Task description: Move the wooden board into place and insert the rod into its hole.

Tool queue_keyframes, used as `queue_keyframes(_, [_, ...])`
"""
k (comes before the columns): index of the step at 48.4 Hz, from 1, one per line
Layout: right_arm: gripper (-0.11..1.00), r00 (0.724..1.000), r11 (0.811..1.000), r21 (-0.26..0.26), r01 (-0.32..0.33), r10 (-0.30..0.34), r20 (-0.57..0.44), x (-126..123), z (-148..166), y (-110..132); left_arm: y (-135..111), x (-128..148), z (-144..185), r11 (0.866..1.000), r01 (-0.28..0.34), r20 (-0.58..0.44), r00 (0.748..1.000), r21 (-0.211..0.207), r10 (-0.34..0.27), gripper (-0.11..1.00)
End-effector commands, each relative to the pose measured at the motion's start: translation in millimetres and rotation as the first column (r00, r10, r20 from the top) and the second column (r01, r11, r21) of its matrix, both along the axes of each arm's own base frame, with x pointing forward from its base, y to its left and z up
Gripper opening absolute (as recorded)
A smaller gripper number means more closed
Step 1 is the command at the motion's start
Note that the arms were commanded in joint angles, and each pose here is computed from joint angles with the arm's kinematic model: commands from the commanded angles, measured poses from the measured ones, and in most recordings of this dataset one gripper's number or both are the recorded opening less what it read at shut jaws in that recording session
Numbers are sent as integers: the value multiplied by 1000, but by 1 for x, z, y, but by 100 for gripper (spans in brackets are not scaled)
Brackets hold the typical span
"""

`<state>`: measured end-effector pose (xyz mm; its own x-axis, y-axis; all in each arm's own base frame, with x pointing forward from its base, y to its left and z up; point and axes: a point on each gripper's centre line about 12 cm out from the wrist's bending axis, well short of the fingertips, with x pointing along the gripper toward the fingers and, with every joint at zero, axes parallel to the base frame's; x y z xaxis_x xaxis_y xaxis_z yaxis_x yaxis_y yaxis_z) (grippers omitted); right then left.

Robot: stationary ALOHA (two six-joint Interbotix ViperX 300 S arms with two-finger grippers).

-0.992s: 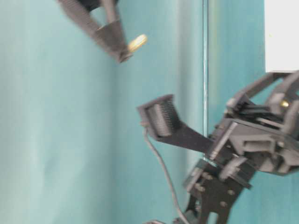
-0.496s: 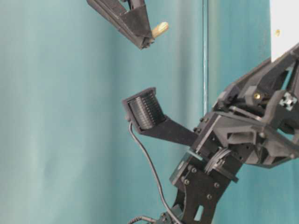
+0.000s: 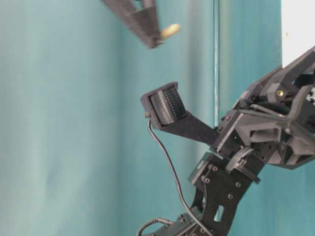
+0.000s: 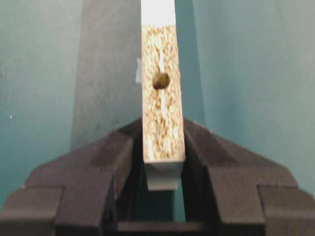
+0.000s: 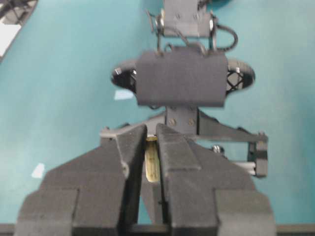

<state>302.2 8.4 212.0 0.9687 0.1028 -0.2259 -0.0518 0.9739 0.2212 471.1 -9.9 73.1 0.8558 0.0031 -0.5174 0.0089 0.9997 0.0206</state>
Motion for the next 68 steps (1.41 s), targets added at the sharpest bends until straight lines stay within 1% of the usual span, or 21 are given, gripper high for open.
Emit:
queue_keyframes(1, [9, 998, 1000, -6, 5, -4, 59, -2, -4, -6, -3, 1, 6, 1000, 7, -5, 1000, -1, -7, 24])
queue_keyframes(6, [9, 995, 1000, -12, 14, -13, 103, -4, -14, -11, -3, 0, 4, 1000, 8, -18, 1000, -1, -8, 24])
queue_keyframes(12, [9, 994, 1000, -15, 25, -23, 110, -6, -32, -13, -2, 0, 4, 1000, 6, -18, 1000, -1, -6, 23])
queue_keyframes(19, [9, 997, 999, -23, 26, -24, 76, -5, -54, -13, 0, 1, 4, 1000, 2, -15, 1000, 0, -2, 24])
queue_keyframes(32, [9, 1000, 999, -29, 22, -21, 23, 6, -74, -14, 2, 1, 4, 1000, -2, -15, 1000, 0, 2, 24])
queue_keyframes(68, [9, 1000, 1000, -24, 18, -19, -11, 14, -90, -14, 8, 0, 3, 1000, -14, -20, 1000, 0, 14, 23])
